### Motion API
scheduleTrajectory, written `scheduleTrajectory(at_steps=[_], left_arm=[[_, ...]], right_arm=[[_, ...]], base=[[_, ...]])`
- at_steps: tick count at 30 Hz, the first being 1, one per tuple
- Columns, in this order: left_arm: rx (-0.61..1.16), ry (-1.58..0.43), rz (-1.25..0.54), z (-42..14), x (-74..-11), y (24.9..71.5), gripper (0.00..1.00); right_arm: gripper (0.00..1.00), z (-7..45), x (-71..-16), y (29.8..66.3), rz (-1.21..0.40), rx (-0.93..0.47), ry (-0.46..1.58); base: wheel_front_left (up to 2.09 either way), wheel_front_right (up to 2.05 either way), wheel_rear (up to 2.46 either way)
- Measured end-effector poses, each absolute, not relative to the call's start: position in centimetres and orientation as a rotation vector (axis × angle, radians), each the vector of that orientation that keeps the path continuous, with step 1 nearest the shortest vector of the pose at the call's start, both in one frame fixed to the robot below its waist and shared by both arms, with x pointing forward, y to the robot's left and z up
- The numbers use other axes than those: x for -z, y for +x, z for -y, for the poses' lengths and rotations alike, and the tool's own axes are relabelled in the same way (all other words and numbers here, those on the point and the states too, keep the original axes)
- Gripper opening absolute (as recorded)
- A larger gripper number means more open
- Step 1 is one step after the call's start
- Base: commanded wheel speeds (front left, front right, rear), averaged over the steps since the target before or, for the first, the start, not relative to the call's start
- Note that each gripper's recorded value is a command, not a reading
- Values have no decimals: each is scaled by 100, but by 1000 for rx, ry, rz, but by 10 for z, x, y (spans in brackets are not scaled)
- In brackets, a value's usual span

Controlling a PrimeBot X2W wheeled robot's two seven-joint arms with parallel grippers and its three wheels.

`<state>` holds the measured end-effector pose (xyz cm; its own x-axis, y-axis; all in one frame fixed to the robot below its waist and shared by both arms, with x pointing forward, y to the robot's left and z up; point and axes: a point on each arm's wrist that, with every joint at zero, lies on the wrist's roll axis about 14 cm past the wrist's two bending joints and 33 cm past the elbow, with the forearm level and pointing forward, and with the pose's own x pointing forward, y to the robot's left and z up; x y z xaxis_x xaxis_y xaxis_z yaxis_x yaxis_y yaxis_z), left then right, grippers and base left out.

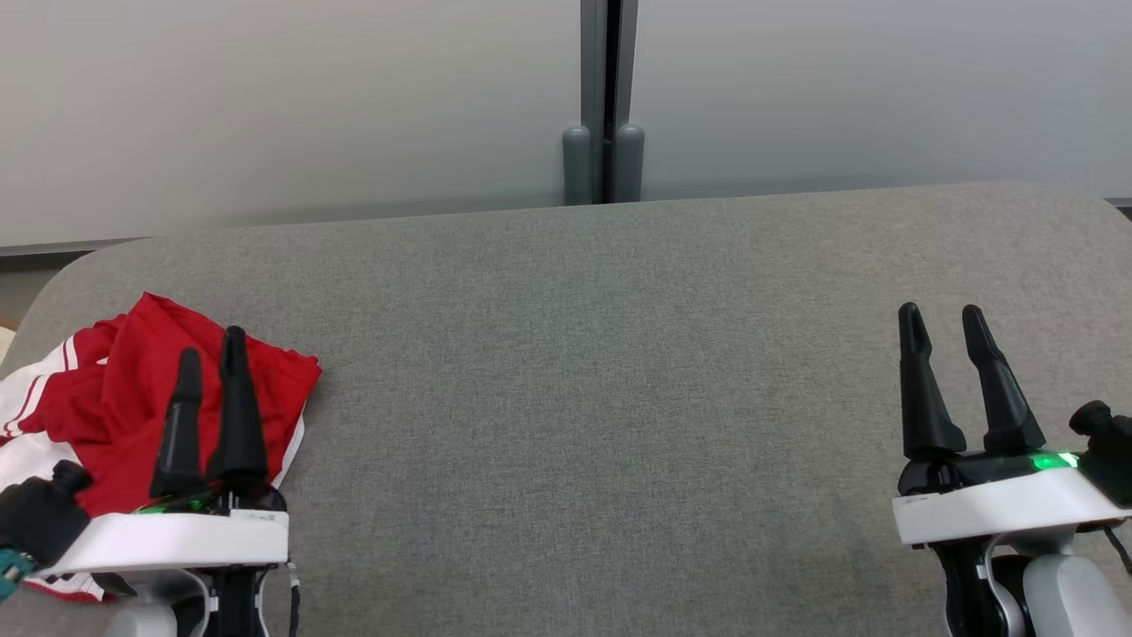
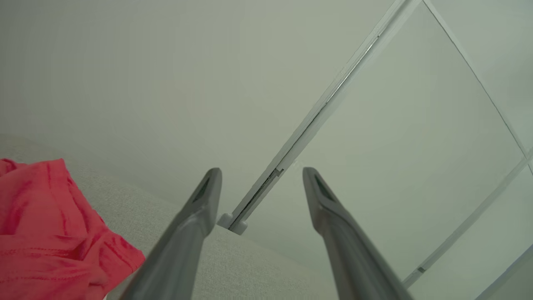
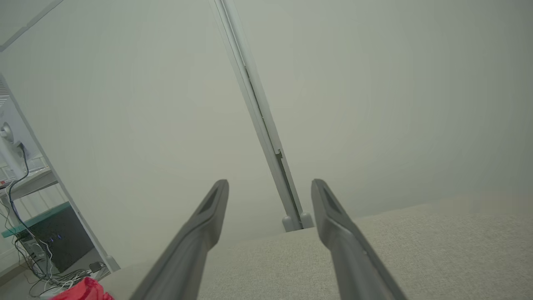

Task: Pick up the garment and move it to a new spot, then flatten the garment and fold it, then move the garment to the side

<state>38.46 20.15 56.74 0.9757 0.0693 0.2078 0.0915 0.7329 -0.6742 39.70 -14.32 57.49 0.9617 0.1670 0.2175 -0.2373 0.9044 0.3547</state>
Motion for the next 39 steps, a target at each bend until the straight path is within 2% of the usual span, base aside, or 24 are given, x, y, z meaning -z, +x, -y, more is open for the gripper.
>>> scheduleTrajectory(at_steps=[16,39], left_arm=[[89,-345,71,-155,-527,379,100],[116,-124,67,-138,-517,373,100]], right_arm=[[100,129,-557,394,159,-241,159],[100,117,-537,386,134,-254,49]], base=[[0,0,0],[0,0,0]])
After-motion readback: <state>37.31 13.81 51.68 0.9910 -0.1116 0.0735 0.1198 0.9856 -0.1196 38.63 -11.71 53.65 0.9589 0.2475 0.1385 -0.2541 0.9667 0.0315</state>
